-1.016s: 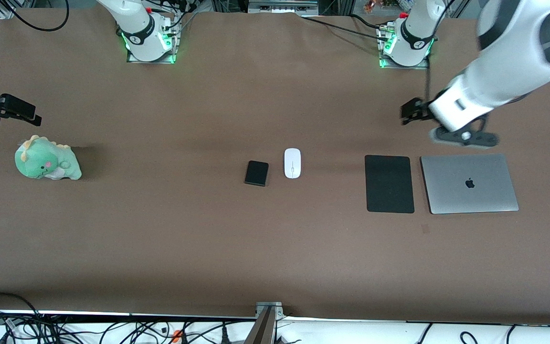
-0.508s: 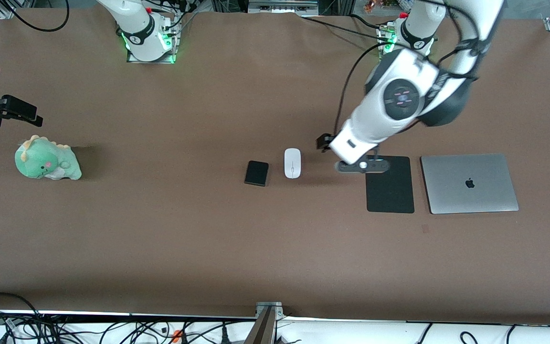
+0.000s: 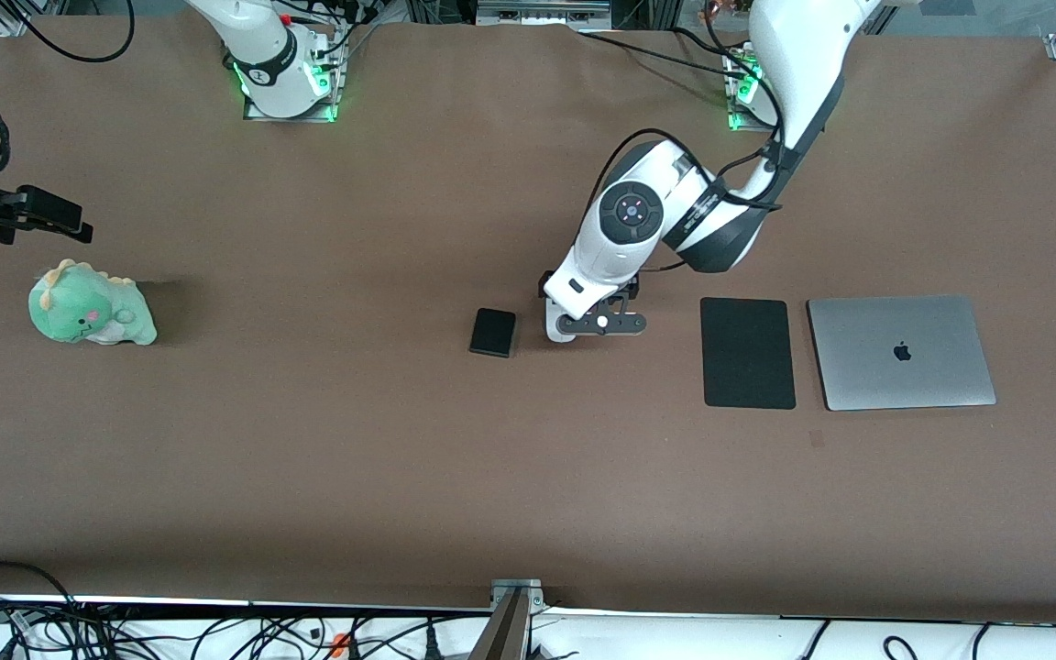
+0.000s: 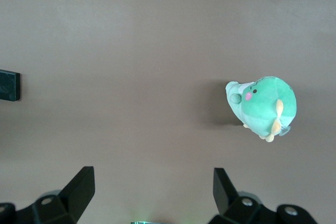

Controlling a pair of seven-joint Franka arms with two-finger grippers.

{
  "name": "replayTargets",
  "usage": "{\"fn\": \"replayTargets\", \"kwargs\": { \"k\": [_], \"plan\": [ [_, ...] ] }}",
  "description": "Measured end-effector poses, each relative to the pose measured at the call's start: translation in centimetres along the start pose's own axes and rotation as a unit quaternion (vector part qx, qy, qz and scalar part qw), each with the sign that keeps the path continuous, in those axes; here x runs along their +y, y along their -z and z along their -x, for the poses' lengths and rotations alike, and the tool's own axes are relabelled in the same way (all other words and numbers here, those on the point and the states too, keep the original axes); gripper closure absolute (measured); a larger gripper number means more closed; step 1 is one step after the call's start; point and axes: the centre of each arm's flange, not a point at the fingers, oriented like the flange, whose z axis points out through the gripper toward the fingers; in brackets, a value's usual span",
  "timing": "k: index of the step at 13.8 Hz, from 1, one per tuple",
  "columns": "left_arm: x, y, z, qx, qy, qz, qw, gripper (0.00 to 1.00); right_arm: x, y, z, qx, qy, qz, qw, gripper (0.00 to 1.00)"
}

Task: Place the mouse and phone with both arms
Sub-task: 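Reach the left gripper down to the white mouse and grasp it, then lift the mouse with the left gripper while the right gripper reaches the phone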

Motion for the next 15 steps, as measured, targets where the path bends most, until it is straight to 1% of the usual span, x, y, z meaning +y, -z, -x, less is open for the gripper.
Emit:
{"fn": "replayTargets", "kwargs": {
  "k": [2,6,8,12,15],
  "plan": [
    [0.7,-2.8,0.2,0.003,-0.014,-0.004,1.0,0.0,-1.5,-1.0,-0.5,-0.009,-0.017,0.002,1.0,0.0],
    [1.8,-6.6,0.8,0.007,-0.022,0.004,1.0,0.0,-7.4,-3.2,-1.5,-0.026,-0.047,0.012,0.998,0.0],
    [1.9,-7.4,0.9,0.016,-0.032,-0.01,0.999,0.0,-10.2,-4.3,-1.9,-0.03,-0.058,0.017,0.998,0.0],
    [2.4,-9.8,1.9,0.03,-0.042,-0.042,0.998,0.0,-13.1,-7.0,-3.2,-0.034,-0.054,0.023,0.998,0.0],
    [3.0,-11.5,2.2,0.04,-0.039,-0.031,0.998,0.0,-13.9,-9.1,-4.5,-0.035,-0.051,0.025,0.998,0.0]
  ]
}}
